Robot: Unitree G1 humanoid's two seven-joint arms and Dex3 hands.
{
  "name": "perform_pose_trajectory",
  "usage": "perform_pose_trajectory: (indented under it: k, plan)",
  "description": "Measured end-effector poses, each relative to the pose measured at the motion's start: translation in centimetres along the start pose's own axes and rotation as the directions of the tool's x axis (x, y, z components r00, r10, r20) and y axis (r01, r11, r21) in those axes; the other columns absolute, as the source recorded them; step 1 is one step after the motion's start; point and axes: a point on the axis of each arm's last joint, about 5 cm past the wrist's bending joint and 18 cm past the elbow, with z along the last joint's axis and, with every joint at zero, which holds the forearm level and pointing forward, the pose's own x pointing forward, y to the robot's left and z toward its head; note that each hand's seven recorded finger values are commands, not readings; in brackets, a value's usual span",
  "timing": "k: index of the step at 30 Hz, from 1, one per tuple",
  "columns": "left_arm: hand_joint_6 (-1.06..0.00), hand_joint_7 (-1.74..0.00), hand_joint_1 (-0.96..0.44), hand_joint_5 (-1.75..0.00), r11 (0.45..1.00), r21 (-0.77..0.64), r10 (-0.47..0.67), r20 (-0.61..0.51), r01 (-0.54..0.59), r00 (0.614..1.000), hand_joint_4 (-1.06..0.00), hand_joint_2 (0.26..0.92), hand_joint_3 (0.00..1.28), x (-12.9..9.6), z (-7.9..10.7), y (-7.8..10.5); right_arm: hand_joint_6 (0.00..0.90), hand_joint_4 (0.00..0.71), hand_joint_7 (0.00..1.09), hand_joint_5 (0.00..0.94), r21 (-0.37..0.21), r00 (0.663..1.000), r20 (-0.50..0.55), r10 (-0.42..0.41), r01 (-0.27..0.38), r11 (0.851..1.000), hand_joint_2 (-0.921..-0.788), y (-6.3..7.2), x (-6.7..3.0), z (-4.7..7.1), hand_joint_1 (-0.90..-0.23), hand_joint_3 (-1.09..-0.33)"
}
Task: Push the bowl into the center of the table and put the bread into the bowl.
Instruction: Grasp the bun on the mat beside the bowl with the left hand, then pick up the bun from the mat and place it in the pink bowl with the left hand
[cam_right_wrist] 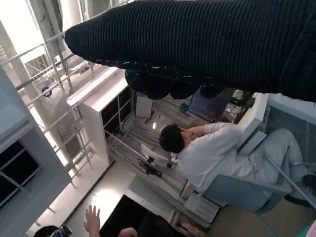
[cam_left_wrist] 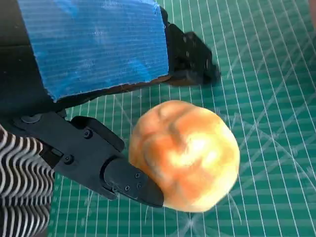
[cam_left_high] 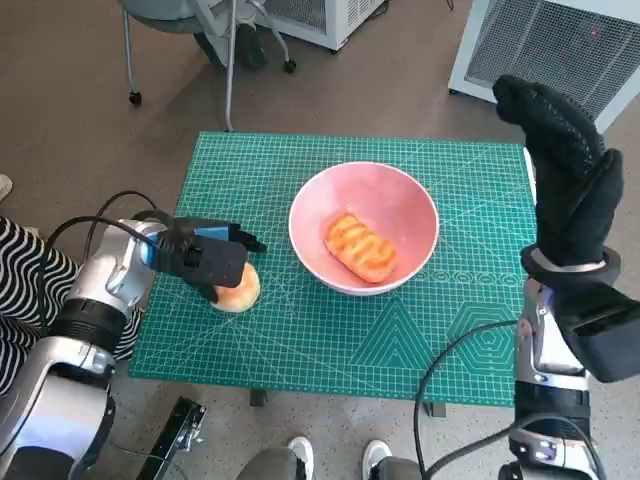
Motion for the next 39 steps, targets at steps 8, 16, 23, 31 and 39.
perform_pose_trajectory:
  k: [8, 16, 23, 31, 39]
  plan:
    - [-0.68, -1.08, 0.00, -1.08, 0.994, -0.052, 0.102, 0.179, -0.094, 0.979, -0.79, 0.907, 0.02, -1.4, 0.2, 0.1, 0.013, 0.189, 0.55, 0.001, -0.001, 1.000, -0.006, -0.005, 0.005, 1.000, -0.921, -0.1, -0.07, 0.0, -0.691, -0.707]
    - [-0.67, -1.15, 0.00, -1.07, 0.982, -0.116, 0.181, 0.324, -0.150, 0.929, -0.75, 0.919, 0.02, -3.5, 0.8, 1.7, 0.013, 0.189, 0.55, 0.001, 0.000, 1.000, -0.007, -0.006, 0.006, 1.000, -0.921, -0.1, -0.07, 0.0, -0.692, -0.707]
    - [-0.66, -1.18, 0.00, -1.05, 0.952, -0.165, 0.305, 0.405, -0.259, 0.862, -0.76, 0.920, 0.02, -5.8, 1.4, 3.8, 0.013, 0.189, 0.55, 0.000, 0.001, 1.000, -0.008, -0.007, 0.007, 1.000, -0.921, -0.1, -0.08, 0.0, -0.692, -0.707]
    - [-0.67, -1.17, 0.00, -1.01, 0.910, -0.215, 0.414, 0.464, -0.354, 0.783, -0.79, 0.912, 0.02, -7.6, 2.2, 5.7, 0.013, 0.188, 0.55, 0.000, 0.000, 1.000, -0.007, -0.010, 0.010, 1.000, -0.921, -0.2, -0.09, 0.0, -0.693, -0.707]
    - [-0.70, -1.15, 0.00, -0.98, 0.854, -0.265, 0.519, 0.512, -0.448, 0.685, -0.81, 0.902, 0.01, -8.7, 3.8, 7.7, 0.013, 0.189, 0.55, 0.000, -0.002, 1.000, -0.006, -0.015, 0.015, 1.000, -0.921, -0.2, -0.11, 0.0, -0.705, -0.700]
